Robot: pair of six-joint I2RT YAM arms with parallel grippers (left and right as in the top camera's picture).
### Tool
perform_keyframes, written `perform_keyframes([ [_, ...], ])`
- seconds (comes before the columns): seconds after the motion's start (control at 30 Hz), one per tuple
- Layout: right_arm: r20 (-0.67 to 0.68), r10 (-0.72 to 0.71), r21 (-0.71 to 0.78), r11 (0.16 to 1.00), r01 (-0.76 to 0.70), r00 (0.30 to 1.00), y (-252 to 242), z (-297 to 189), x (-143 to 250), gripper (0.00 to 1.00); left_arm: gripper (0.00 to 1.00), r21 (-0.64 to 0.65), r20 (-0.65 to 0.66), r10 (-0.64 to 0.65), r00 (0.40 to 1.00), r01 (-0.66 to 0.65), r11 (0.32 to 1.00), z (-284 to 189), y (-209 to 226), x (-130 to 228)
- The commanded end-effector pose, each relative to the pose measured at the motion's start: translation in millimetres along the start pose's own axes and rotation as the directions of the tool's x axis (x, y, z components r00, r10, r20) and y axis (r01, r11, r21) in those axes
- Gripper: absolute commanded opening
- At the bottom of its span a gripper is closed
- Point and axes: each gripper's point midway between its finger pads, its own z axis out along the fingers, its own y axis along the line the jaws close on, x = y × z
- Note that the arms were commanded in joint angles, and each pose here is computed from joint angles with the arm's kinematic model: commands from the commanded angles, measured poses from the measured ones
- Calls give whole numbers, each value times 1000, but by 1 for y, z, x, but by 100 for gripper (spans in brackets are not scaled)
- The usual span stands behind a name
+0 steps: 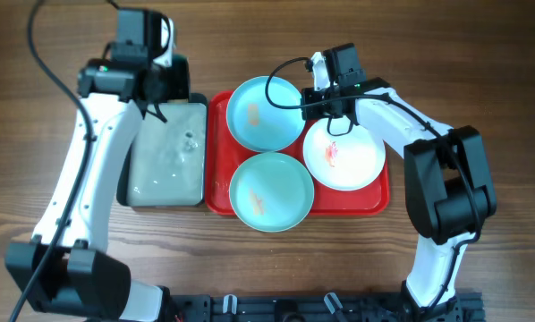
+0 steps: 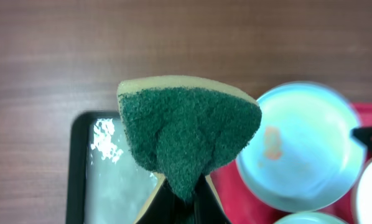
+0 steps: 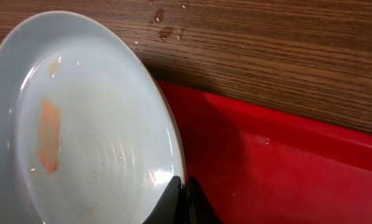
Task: Clean dirty plates on tray and stack at the side
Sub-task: 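Carry the sponge with the left gripper over the held blue plate, then scrub the blue plate with the sponge while right gripper holds it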
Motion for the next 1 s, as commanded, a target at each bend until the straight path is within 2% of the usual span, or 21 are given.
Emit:
perform_keyframes([
  [0.0,-9,1,-92,996,-2,1000,16,0,-2,4,4,8,-68,-17,998,18,1000,7,0,12],
  [0.07,-10,24,-91,996,-25,1000,16,0,-2,4,4,22,-167,-39,985,43,999,29,-6,31],
  [0.17,-10,39,-91,995,-40,999,16,0,-2,4,4,141,-260,-22,965,61,988,62,-42,48],
  [0.23,-11,48,-90,995,-48,999,16,1,-2,4,4,144,-277,-37,960,80,986,74,-54,52],
  [0.37,-11,41,-89,995,-41,999,18,1,-2,4,4,177,-302,-50,952,108,978,109,-106,64],
  [0.43,-10,40,-89,995,-41,999,18,1,-2,4,4,173,-309,-67,949,125,977,120,-114,68],
  [0.73,-11,37,-89,995,-37,999,18,1,-2,4,4,96,-380,-109,919,156,983,168,-113,96],
  [0.8,-11,36,-89,995,-37,999,18,1,-2,4,4,26,-387,-143,911,166,986,178,-104,106],
  [0.97,-11,32,-90,995,-33,999,18,1,-2,4,4,10,-431,-109,896,125,992,196,-114,131],
])
